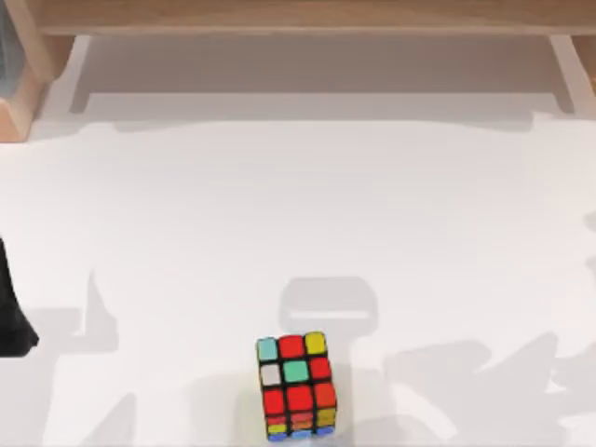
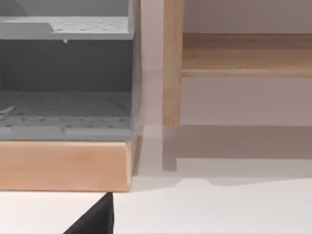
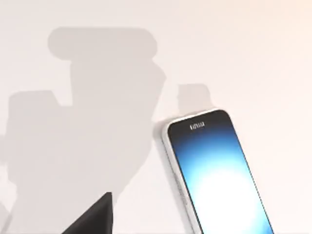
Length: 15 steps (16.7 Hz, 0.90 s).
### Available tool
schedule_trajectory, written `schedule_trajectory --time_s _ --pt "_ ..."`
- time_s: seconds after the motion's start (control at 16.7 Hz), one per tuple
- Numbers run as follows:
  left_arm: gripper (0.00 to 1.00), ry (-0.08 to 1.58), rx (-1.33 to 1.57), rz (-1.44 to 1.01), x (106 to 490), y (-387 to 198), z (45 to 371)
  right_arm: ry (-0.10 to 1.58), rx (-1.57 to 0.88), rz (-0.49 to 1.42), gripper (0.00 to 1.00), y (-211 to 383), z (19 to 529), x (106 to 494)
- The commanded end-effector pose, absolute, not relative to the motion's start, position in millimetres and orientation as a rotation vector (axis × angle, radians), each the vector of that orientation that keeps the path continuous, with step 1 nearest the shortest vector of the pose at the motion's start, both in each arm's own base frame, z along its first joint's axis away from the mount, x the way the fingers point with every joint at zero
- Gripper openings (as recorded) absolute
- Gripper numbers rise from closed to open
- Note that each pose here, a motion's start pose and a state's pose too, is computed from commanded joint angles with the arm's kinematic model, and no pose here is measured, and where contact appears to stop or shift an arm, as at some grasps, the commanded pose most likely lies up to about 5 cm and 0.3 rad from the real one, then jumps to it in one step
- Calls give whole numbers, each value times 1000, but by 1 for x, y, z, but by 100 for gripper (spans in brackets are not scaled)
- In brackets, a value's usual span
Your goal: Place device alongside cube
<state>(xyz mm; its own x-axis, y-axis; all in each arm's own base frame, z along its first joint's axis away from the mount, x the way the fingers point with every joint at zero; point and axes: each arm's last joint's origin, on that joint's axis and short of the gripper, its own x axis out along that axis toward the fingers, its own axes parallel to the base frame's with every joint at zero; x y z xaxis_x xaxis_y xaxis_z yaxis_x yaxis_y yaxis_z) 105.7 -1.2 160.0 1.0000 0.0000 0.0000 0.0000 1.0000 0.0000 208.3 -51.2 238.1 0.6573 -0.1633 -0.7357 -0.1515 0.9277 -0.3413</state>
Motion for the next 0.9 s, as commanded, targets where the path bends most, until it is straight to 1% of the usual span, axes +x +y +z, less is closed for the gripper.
schedule_trajectory --time_s 0.24,0.48,0.66,0.9 --pt "100 0 0 0 106 -1 160 1177 -441 124 100 -90 218 269" --pt "100 0 0 0 106 -1 160 1407 -431 281 100 -128 178 311" --pt "100 0 0 0 106 -1 160 1501 -412 370 100 -147 153 326" --pt "100 0 0 0 106 -1 160 1534 -403 405 100 -154 143 331"
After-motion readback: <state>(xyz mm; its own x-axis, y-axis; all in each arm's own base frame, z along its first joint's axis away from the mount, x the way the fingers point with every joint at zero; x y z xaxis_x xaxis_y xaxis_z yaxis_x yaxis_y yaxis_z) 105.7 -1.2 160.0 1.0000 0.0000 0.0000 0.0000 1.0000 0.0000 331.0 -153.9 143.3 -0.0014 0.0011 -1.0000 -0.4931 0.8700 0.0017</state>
